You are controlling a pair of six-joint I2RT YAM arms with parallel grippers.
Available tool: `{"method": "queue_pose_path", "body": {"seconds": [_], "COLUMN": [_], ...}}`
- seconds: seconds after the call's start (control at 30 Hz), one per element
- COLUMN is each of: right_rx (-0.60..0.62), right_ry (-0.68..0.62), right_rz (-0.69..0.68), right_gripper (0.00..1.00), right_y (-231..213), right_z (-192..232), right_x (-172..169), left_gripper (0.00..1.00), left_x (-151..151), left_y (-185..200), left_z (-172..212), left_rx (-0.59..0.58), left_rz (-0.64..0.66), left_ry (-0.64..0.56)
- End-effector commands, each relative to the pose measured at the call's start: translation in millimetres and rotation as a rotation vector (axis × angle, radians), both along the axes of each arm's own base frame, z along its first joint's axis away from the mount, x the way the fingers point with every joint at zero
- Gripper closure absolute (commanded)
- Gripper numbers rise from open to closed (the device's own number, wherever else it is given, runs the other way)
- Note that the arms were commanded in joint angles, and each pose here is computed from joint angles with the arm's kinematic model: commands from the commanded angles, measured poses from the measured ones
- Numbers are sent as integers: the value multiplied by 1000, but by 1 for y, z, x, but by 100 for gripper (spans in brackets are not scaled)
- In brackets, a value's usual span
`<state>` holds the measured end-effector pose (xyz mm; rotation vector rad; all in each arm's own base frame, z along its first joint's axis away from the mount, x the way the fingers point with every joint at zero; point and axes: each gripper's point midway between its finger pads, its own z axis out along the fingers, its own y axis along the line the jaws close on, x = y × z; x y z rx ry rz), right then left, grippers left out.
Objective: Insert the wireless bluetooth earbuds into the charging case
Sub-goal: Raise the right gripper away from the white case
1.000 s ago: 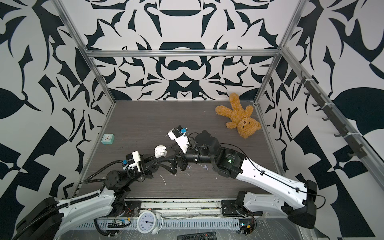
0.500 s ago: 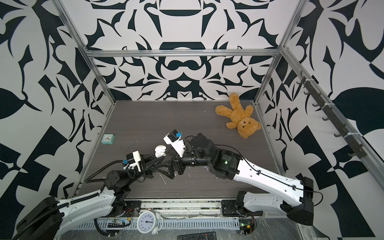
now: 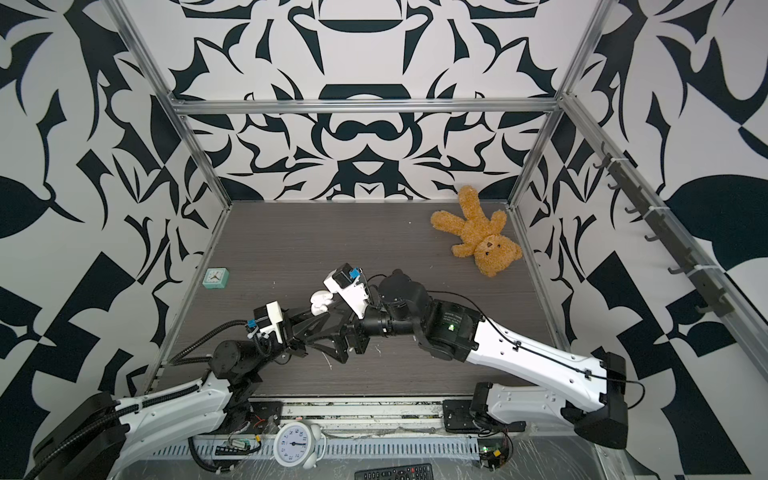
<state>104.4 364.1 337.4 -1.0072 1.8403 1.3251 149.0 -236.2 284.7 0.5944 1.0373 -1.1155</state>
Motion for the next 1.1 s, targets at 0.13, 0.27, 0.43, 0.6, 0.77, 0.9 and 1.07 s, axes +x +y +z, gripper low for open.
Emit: {"method": "queue_pose_path", "body": {"seconds": [0.13,0.27,0.43,0.6,0.77,0.9,1.07], "right_rx": [39,42,55,63,55,56,49], "right_ry": [-32,-27,-31,-35,-46,-49,-48], "right_rz": [5,12,15,20,5,13,24], "right_gripper": [1,1,1,1,1,1,1], "right_y": [4,8,10,11,10,14,17], "right_z": [14,13,17,22,22,26,26], "right_x": [-1,-2,-3,-5,-2,-2,-2], "left_gripper": [100,100,100,100,100,100,100], "left_x": [-2,-3,-3,-4,-3,-4,-5], "left_y": [5,5,5,5,4,2,3], "left_z": [23,24,23,23,22,22,22], "left_rx": [-67,-68,-67,-68,-62,-58,-59], "left_rz": [3,0,-3,-4,-9,-16,-17], "left_ry": [-43,-44,-42,-43,-41,-42,-45]}}
